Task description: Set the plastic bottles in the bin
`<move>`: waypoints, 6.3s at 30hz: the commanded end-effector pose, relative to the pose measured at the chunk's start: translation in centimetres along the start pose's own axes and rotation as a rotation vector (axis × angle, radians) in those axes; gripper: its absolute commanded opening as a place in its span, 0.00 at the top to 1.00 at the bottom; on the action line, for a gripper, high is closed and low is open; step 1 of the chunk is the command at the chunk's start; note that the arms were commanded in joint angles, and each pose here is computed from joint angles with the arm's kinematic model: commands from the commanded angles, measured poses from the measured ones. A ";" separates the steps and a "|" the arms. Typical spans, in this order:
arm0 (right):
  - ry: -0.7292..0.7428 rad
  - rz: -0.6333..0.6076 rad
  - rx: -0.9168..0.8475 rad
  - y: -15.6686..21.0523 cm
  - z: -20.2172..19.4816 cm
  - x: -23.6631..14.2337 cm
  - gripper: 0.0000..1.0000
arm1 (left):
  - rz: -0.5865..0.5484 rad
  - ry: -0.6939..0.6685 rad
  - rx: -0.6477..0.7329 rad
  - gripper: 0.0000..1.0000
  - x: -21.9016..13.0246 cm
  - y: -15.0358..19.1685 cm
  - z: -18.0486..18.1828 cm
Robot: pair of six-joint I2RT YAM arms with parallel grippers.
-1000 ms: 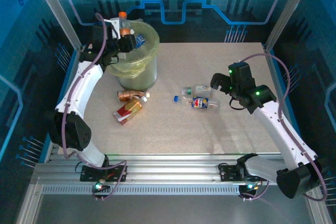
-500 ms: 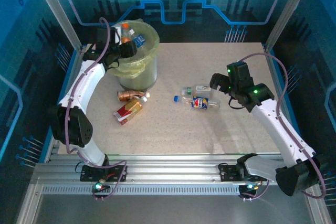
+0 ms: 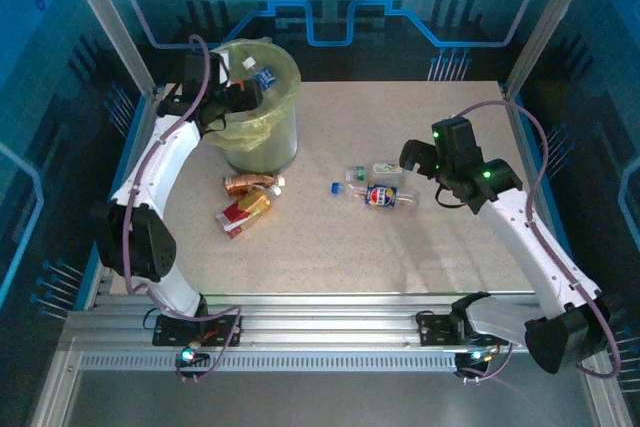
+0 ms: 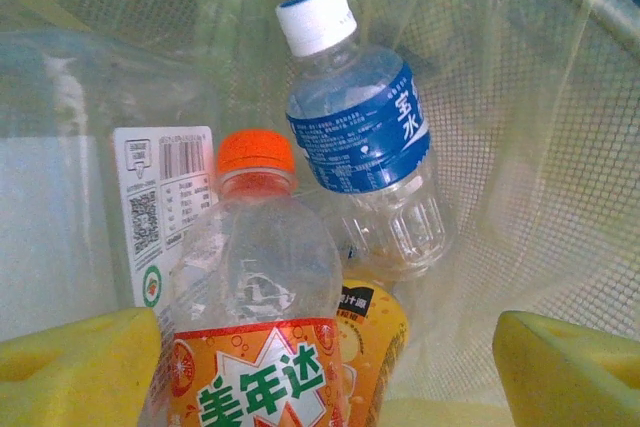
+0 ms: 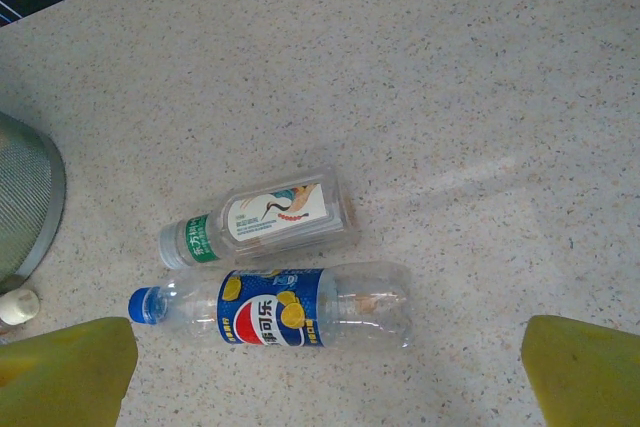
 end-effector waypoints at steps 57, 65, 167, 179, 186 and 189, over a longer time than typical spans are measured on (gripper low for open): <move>-0.177 0.637 0.157 2.8 0.6 19.0 0.00 | 0.108 0.339 0.399 0.01 0.8 19.9 -19.8; -0.232 0.642 0.114 1.9 2.9 20.7 0.00 | 0.122 0.398 0.492 0.01 3.8 19.7 -21.3; -0.121 0.232 0.090 -4.3 -2.2 6.4 0.00 | -0.447 0.262 0.335 0.61 -12.7 -5.7 -15.7; -0.114 0.227 0.072 -4.0 -1.7 5.9 0.00 | -0.483 0.060 0.062 0.66 -11.9 -6.7 -4.6; -0.090 0.226 0.077 -3.6 -2.0 5.8 0.00 | -0.475 0.024 0.018 0.67 -10.2 -6.8 -2.5; -0.089 0.222 0.077 -3.6 -2.1 5.7 0.00 | -0.464 0.008 0.011 0.68 -9.2 -6.9 -2.0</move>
Point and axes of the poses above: each hand's point on the last joint's axis, 136 mm out from that joint toward the fingers, its own x axis out along the fingers, its own z axis along the line the jaws close on, y = z × x, the point moved 6 cm from there along -x, back along the fingers, and after that the axes turned 2 degrees about x, right-handed, at the moved point
